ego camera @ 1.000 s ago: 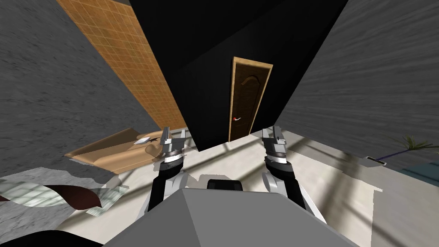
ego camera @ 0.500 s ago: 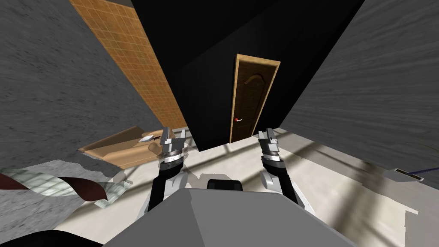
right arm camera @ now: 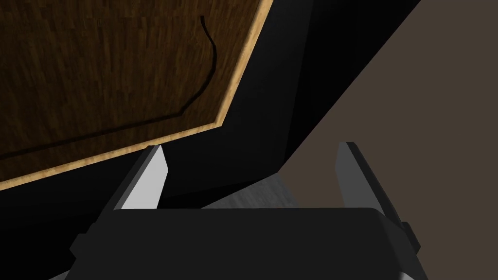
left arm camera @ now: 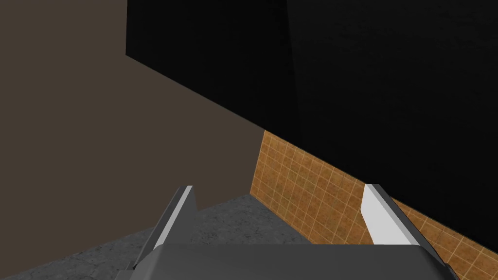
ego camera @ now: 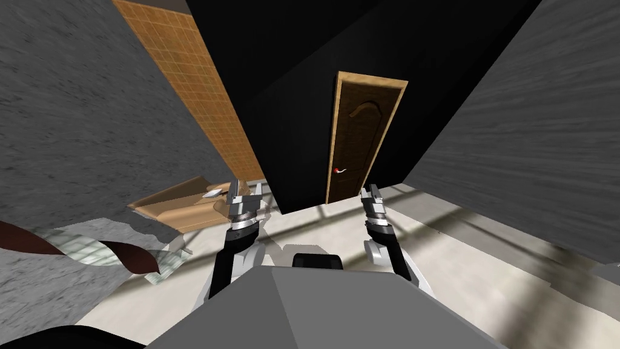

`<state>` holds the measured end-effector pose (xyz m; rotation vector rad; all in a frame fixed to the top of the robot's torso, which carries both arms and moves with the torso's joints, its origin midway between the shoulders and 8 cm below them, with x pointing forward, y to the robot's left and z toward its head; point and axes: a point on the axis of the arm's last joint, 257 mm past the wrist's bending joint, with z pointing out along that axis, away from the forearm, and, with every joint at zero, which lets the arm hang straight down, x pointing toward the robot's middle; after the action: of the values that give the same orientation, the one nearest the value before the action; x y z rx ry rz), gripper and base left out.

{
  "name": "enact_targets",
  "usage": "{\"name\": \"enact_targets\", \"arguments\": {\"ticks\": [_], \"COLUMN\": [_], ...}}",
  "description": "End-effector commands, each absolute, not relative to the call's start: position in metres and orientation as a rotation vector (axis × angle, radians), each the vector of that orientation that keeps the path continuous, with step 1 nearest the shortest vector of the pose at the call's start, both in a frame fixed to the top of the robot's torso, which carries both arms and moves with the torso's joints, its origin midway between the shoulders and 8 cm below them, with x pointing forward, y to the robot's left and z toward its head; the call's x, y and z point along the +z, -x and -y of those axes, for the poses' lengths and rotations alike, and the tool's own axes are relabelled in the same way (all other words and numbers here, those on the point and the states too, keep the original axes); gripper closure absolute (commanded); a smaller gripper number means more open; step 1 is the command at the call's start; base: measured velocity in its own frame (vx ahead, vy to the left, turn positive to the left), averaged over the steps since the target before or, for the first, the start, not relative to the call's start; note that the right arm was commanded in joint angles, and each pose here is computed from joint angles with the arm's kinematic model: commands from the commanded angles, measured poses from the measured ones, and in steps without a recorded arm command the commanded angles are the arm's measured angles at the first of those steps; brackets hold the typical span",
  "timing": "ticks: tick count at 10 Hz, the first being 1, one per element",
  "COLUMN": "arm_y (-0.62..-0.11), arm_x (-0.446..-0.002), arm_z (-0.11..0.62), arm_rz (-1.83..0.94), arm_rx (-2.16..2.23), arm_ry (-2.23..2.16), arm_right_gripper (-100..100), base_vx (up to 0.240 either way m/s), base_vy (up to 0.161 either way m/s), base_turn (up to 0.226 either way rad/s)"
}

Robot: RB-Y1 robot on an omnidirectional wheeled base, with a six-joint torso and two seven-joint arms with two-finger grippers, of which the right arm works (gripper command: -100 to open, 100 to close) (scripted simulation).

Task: Pull the door open

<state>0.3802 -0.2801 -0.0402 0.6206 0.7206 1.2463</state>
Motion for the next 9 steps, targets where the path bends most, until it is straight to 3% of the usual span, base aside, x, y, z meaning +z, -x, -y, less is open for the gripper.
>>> {"name": "enact_targets", "arguments": {"ticks": [1,9], "arm_y": [-0.389,-0.425], "arm_x": [-0.051,-0.110], "arm_z": [0.282,0.293], "arm_rz": [-0.739,-0.818], "arm_rx": [1.250,1.254], "arm_ry": [-0.641,-0.740], "arm_right_gripper": [-100,-100], "base_vx": [0.087,0.073], "base_vy": [-0.084,-0.082], "base_turn": [0.134,0.100]}}
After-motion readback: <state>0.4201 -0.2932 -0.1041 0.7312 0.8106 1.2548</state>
